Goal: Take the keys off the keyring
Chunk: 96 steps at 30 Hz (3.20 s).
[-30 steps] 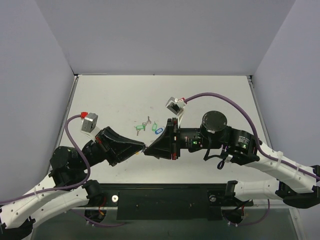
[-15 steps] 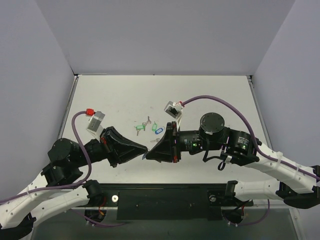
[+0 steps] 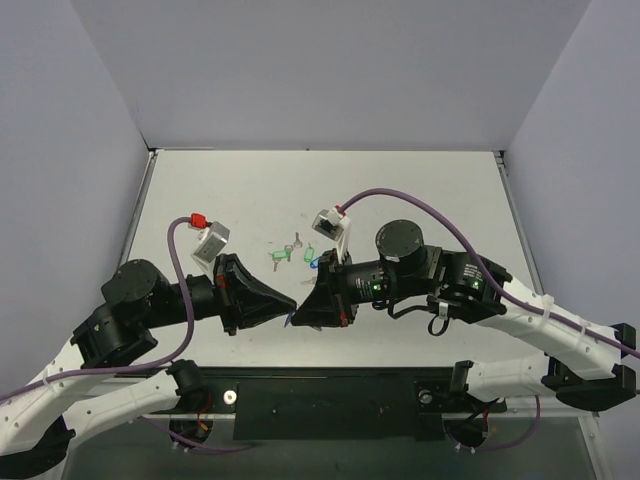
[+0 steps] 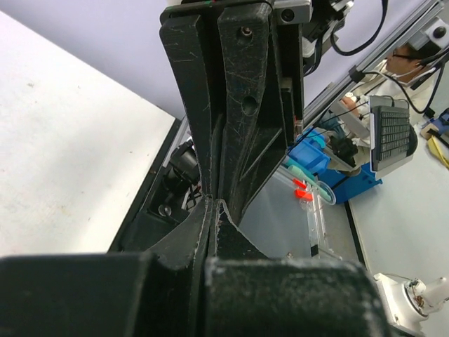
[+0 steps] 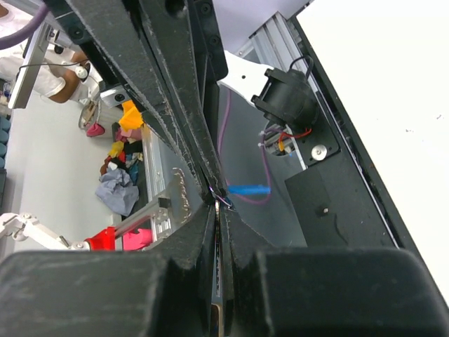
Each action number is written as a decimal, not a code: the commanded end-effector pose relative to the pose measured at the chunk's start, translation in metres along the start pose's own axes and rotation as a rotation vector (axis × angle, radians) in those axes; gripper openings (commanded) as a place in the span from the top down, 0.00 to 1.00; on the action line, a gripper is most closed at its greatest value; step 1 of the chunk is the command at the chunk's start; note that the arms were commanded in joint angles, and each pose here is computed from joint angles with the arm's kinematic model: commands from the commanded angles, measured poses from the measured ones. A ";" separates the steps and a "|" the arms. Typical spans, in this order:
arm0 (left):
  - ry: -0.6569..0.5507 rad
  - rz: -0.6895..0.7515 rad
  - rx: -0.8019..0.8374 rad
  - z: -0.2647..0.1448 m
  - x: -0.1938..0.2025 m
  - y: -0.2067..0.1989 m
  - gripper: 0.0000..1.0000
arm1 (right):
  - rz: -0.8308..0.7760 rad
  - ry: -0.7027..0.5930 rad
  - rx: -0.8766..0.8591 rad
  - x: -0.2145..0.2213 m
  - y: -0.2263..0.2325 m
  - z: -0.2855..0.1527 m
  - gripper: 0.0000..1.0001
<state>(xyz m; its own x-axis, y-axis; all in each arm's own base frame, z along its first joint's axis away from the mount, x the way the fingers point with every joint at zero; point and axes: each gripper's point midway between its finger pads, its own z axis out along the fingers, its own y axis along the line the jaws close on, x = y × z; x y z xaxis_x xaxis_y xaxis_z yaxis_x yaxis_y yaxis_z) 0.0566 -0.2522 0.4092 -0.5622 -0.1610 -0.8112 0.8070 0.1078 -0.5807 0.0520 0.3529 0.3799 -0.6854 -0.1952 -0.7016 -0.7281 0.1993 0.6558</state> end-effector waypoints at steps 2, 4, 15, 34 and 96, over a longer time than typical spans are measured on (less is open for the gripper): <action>0.097 -0.002 0.084 -0.007 0.012 -0.020 1.00 | 0.021 -0.070 0.073 -0.027 -0.013 0.009 1.00; 0.120 -0.007 0.069 -0.008 0.017 -0.017 1.00 | 0.025 -0.061 0.083 -0.027 -0.013 0.009 1.00; 0.220 -0.046 -0.049 -0.012 0.037 0.004 1.00 | 0.028 -0.008 0.338 -0.032 -0.050 0.005 1.00; 0.122 -0.084 -0.676 -0.034 0.034 0.115 1.00 | -0.019 -0.005 0.743 -0.020 -0.114 -0.043 1.00; -0.032 0.153 -1.249 -0.142 0.033 0.246 0.19 | 0.158 0.019 1.194 0.037 -0.232 -0.128 1.00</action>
<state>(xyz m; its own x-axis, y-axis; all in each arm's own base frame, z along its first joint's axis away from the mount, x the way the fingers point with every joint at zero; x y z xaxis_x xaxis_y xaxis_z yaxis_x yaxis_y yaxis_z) 0.2204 -0.1131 0.2427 -0.4702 -0.1480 -0.8701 0.1540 0.9570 -0.2460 0.1915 0.1903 0.2577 -0.7508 -0.0453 -0.6590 -0.1892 0.9706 0.1489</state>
